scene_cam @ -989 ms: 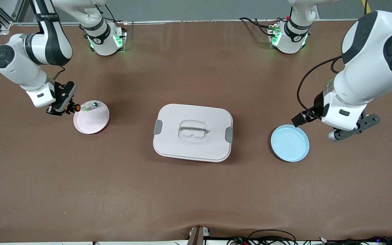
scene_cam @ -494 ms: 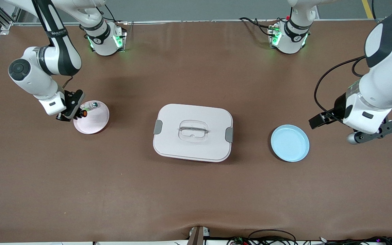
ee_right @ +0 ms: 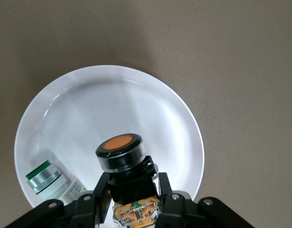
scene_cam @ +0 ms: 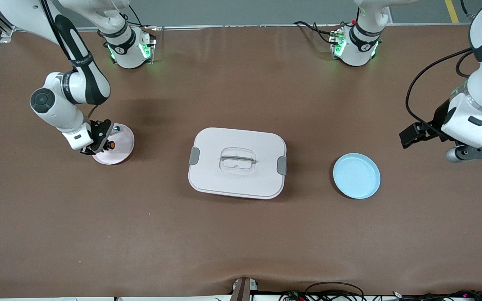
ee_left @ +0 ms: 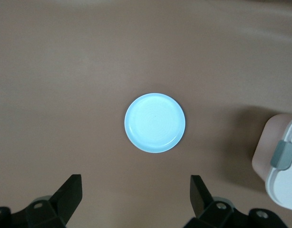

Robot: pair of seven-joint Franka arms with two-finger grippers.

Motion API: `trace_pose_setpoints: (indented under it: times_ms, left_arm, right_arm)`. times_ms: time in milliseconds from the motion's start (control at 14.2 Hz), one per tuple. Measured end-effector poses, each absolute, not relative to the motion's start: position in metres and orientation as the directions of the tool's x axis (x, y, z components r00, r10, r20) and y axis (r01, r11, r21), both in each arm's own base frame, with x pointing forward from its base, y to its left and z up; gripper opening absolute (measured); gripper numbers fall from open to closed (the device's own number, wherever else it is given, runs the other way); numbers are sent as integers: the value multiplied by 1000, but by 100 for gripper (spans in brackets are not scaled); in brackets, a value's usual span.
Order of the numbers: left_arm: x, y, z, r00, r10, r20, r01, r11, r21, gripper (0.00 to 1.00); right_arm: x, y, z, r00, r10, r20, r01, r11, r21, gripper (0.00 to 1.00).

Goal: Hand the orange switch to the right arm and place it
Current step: 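Carry the switch with the right gripper over the pink plate, then lower the switch onto the pink plate and open the right gripper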

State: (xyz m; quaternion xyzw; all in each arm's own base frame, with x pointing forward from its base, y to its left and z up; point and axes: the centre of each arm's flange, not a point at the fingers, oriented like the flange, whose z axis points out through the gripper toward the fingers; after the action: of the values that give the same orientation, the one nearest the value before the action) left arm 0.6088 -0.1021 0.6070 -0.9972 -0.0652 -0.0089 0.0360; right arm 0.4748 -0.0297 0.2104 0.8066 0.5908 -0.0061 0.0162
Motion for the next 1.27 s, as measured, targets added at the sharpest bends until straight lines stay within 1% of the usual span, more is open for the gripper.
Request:
trace_pose_setpoints:
  times_ms: [212, 565, 847, 989, 1059, 1130, 1201, 1271]
  left_arm:
    - [600, -94, 607, 995, 102, -2, 102, -993, -61, 100]
    - [592, -50, 607, 999, 37, -26, 36, -998, -47, 100]
    - [588, -44, 606, 999, 26, -33, 24, -998, -51, 100]
    - [585, -46, 612, 999, 21, -25, 20, -999, -50, 100]
    - [581, -47, 619, 1000, 16, -15, 16, -999, -49, 100]
    - [576, -49, 626, 1000, 9, -8, 9, -999, -48, 100]
    - [570, -53, 631, 1000, 1, -4, 0, -999, -48, 100]
    - [566, -56, 634, 1000, -6, -2, -7, -999, -48, 100]
  right_arm:
    - [475, -26, 197, 292, 956, -28, 956, -292, 29, 44]
    - [475, -24, 184, 287, 958, -27, 958, -286, 39, 44]
    - [475, -24, 181, 286, 958, -28, 958, -285, 40, 44]
    - [476, -24, 182, 286, 958, -26, 958, -285, 46, 59]
    - [477, -24, 182, 286, 958, -25, 957, -284, 50, 70]
    - [478, -24, 183, 286, 958, -24, 957, -284, 53, 79]
    - [480, -24, 184, 285, 958, -23, 957, -283, 58, 90]
    - [484, -24, 188, 284, 959, -21, 957, -282, 67, 99]
